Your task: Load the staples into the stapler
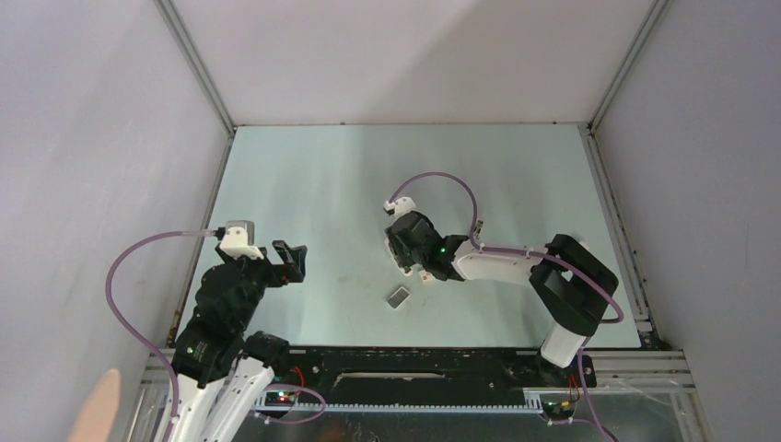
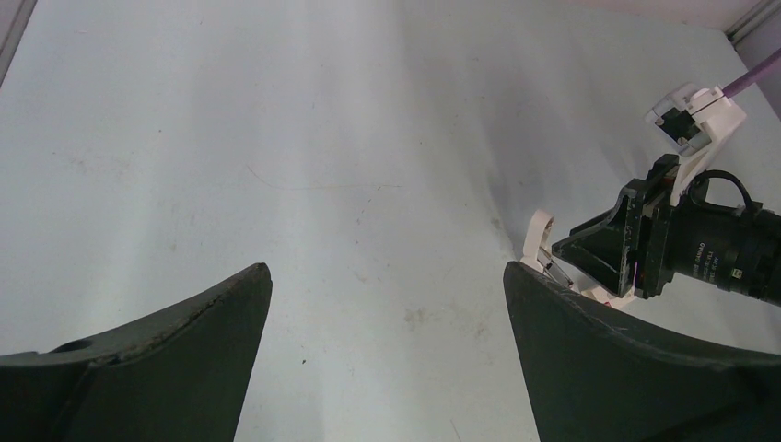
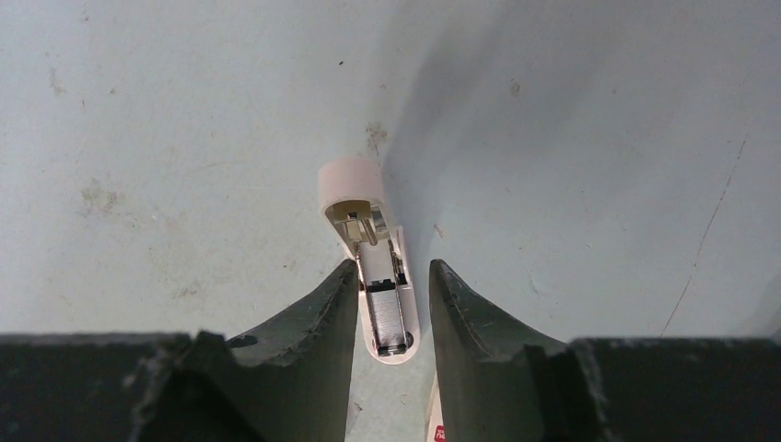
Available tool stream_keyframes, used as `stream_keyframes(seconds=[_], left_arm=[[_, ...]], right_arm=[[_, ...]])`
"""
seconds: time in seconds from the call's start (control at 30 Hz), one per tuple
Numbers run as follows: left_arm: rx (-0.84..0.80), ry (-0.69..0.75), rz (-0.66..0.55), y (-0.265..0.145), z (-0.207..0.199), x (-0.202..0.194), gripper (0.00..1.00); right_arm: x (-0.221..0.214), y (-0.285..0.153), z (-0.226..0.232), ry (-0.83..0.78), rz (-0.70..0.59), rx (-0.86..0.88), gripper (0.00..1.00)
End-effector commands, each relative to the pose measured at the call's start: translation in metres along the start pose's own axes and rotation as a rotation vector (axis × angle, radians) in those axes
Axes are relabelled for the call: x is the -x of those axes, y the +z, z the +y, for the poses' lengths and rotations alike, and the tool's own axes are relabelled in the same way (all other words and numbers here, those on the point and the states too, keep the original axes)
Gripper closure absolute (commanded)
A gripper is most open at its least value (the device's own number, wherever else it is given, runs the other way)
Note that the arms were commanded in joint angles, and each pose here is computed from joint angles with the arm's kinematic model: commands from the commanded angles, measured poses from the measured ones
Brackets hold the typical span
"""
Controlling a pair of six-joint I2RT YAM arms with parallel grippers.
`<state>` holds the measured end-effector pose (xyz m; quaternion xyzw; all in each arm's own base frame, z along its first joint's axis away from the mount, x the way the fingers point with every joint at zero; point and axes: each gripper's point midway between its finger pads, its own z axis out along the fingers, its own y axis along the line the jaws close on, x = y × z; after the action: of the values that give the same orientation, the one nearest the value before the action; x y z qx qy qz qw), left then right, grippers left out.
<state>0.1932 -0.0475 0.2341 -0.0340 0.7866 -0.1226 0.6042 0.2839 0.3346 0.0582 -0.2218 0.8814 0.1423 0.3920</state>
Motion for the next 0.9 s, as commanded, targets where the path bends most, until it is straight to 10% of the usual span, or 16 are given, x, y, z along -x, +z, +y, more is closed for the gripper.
stream_keyframes(seconds=[0.0, 0.87], left_arm=[[-0.014, 0.016, -0.023, 0.003, -0.002, 0.006, 0.0], [-0.202, -0.345, 0.196, 0.075, -0.07, -0.033, 0.07]], right_arm=[[0.005, 0.0, -0.003, 0.029, -0.012, 0.0, 0.64], [-0.045, -0.01, 0.005, -0.04, 0.034, 0.075, 0.58]])
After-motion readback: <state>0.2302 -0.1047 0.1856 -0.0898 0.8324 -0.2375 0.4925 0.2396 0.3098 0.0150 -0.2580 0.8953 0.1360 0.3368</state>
